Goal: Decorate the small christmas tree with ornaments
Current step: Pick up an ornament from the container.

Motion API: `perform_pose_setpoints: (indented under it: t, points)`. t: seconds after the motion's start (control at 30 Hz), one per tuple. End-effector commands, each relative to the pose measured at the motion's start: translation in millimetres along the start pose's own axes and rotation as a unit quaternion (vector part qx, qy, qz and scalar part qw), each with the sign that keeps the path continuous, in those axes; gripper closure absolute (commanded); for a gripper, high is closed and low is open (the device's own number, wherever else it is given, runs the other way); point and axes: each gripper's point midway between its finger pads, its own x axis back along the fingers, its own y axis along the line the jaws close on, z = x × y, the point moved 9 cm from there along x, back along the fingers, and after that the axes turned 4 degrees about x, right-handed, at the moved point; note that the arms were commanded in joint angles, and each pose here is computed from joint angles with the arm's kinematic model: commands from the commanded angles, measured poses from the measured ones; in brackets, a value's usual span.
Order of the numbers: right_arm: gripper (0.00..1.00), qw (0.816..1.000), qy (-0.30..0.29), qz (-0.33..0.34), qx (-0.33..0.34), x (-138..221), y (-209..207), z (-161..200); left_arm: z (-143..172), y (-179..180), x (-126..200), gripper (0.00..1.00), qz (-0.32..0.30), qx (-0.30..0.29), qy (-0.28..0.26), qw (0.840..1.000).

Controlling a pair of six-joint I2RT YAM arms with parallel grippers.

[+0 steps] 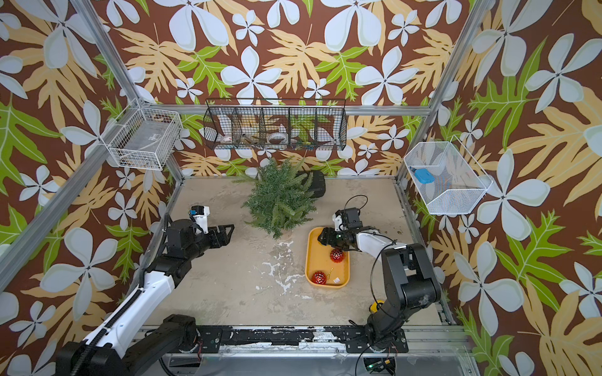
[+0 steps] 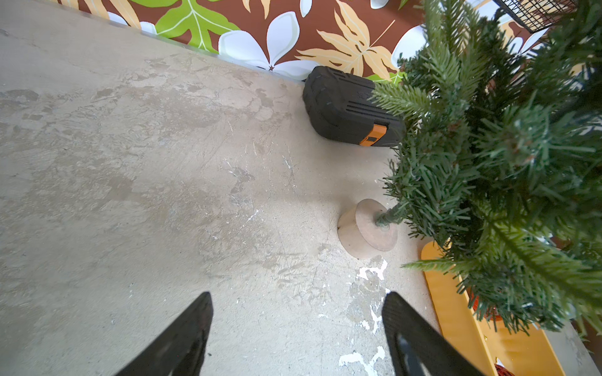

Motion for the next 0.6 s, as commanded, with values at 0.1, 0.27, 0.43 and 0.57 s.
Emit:
perform_pose_setpoints:
  t: [0.1, 0.27, 0.43, 0.57]
  points:
    - [0.33, 1.000, -0.016, 0.009, -0.003, 0.1, -0.9, -5.0, -2.0, -0.9, 0.1, 0.17, 0.005, 0.004, -0.005, 1.000]
    - [0.32, 1.000, -0.009, 0.008, -0.004, -3.7, -2.9, -2.3, -1.3, -0.9, -0.5, 0.16, 0.005, 0.003, -0.003, 1.000]
    - [0.33, 1.000, -0.012, 0.005, -0.007, -4.6, -3.6, -0.5, -1.9, -1.2, 0.0, 0.16, 0.005, 0.003, -0.004, 1.000]
    - [0.37, 1.000, -0.017, 0.005, -0.006, -2.5, -2.6, -1.5, -2.1, -0.9, 0.9, 0.16, 0.003, 0.003, -0.007, 1.000]
